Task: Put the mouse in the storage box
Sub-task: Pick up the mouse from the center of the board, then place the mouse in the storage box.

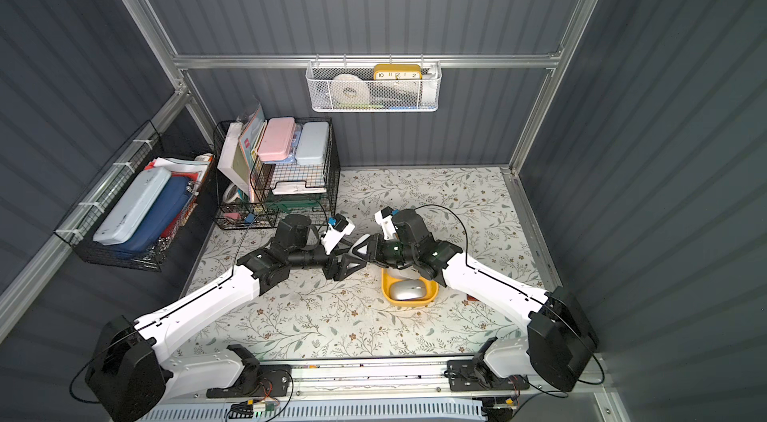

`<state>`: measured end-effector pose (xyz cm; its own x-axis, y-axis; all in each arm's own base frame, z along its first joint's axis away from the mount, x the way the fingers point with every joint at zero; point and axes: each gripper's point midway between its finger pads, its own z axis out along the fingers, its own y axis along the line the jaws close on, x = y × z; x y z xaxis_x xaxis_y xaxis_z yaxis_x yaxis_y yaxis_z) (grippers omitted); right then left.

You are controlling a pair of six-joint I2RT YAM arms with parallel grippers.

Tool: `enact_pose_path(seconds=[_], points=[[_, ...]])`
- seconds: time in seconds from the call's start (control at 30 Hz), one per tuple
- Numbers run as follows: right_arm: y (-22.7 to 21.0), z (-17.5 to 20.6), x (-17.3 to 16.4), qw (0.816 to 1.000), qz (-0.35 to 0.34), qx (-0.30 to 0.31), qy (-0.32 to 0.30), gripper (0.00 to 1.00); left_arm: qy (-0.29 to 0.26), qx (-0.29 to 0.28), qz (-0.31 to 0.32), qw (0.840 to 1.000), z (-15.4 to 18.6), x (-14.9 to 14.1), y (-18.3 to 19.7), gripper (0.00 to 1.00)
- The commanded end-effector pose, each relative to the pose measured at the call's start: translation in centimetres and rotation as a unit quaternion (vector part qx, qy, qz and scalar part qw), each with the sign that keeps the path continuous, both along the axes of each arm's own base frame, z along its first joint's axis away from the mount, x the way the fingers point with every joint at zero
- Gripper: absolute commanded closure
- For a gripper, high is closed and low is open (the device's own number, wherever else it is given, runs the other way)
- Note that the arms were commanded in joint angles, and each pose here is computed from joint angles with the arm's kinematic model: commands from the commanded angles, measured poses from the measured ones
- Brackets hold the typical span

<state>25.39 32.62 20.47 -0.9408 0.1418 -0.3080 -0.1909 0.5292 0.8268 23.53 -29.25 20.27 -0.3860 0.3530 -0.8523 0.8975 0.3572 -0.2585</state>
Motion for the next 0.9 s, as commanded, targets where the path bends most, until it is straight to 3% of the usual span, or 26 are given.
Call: enact_pose_path(seconds=[0.0, 0.17, 0.33, 0.63, 0.77, 0.87], points=[[0.0, 2.5, 0.8, 0.999, -0.009, 0.013, -0.048, 0.76, 0.007, 0.002, 0.010, 1.000, 0.1, -0.1, 0.3, 0.01], [-2.3, 1.7, 2.3, 0.997, -0.049, -0.009, -0.054, 0.77, 0.007, 0.012, 0.048, 0.999, -0.2, -0.1, 1.5, 0.01], [-7.2, -0.3, 4.5, 0.991, -0.123, -0.028, -0.041, 0.77, 0.002, 0.013, 0.099, 0.995, -0.2, -0.2, 3.4, 0.01], [-14.6, -4.3, 5.3, 0.969, -0.231, -0.084, -0.033, 0.77, 0.023, 0.065, 0.228, 0.971, -1.4, -0.2, 8.4, 0.01], [-15.1, -6.4, 4.3, 0.968, -0.233, -0.090, -0.013, 0.78, 0.026, 0.090, 0.271, 0.958, -1.5, -0.2, 10.3, 0.01], [-14.4, -7.9, 3.1, 0.974, -0.212, -0.079, 0.018, 0.78, 0.023, 0.087, 0.276, 0.957, -1.4, -0.4, 10.6, 0.01]])
